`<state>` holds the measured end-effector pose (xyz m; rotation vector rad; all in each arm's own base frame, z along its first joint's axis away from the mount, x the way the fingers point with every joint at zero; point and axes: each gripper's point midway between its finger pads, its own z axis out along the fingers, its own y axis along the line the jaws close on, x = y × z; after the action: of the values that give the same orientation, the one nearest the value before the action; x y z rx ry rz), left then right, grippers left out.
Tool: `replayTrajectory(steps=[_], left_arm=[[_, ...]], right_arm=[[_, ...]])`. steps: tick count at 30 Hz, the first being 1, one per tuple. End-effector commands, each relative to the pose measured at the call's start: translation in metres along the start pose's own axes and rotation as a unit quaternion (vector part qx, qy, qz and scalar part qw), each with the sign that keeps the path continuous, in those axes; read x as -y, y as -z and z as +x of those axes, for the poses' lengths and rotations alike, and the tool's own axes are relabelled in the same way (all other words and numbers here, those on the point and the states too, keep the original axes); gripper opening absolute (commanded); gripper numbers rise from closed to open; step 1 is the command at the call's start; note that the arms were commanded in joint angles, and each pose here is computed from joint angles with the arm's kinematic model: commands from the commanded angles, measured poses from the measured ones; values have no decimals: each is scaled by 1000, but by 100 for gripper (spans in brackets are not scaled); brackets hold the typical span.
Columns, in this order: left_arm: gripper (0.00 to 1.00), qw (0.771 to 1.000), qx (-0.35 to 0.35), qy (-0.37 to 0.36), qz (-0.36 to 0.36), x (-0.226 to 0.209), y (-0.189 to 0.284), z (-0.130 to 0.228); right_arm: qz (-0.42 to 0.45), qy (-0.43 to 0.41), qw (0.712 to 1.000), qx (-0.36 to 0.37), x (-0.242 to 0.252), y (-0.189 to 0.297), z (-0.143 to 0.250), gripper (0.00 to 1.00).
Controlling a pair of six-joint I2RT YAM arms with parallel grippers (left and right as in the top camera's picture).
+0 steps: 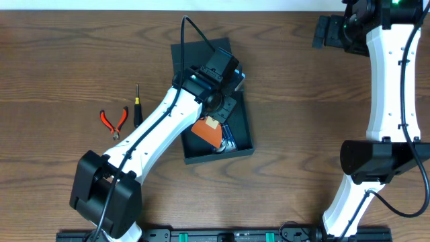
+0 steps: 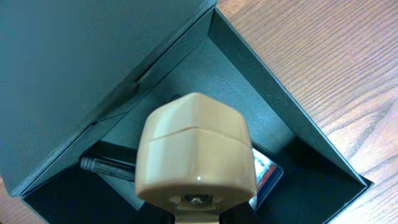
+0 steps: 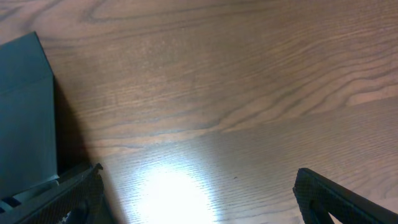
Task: Pack container
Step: 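Carry the scraper with the left gripper into the black box, then release the scraper and withdraw the left gripper toward the pliers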
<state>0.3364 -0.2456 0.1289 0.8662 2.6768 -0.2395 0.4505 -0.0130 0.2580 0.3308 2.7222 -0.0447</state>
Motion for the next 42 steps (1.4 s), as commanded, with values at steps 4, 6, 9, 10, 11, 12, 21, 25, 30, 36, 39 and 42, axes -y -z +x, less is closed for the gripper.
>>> replayTrajectory(steps=[4,6,9,10,11,12,21,25,30,36,39,42], left_arm=[[17,999,-35,7,0,-2,-15,15],[35,999,-45,8,0,-2,-19,19],[60,998,-60,8,0,-2,-25,25],[62,998,-62,8,0,-2,-25,25],[64,998,-64,9,0,-2,-26,26],[66,998,-64,9,0,-2,-26,26],[80,998,-64,9,0,-2,-26,26],[82,998,-64,8,-6,-4,-29,25],[84,997,-70,4,-27,-12,-37,26],[84,995,-93,5,-45,-20,-54,34],[85,992,-114,7,-44,-21,-68,42],[85,991,-124,7,-44,-22,-80,46]], right_arm=[[-2,-8,1000,10,1,7,-3,99],[-2,-8,1000,10,1,7,-3,99],[-2,-8,1000,10,1,7,-3,99],[-2,-8,1000,10,1,7,-3,99],[-2,-8,1000,10,1,7,-3,99],[-2,-8,1000,10,1,7,-3,99],[-2,-8,1000,10,1,7,-3,99],[-2,-8,1000,10,1,7,-3,99],[-2,-8,1000,10,1,7,-3,99],[-2,-8,1000,10,1,7,-3,99],[-2,-7,1000,10,1,7,-3,99],[-2,-7,1000,10,1,7,-3,99]])
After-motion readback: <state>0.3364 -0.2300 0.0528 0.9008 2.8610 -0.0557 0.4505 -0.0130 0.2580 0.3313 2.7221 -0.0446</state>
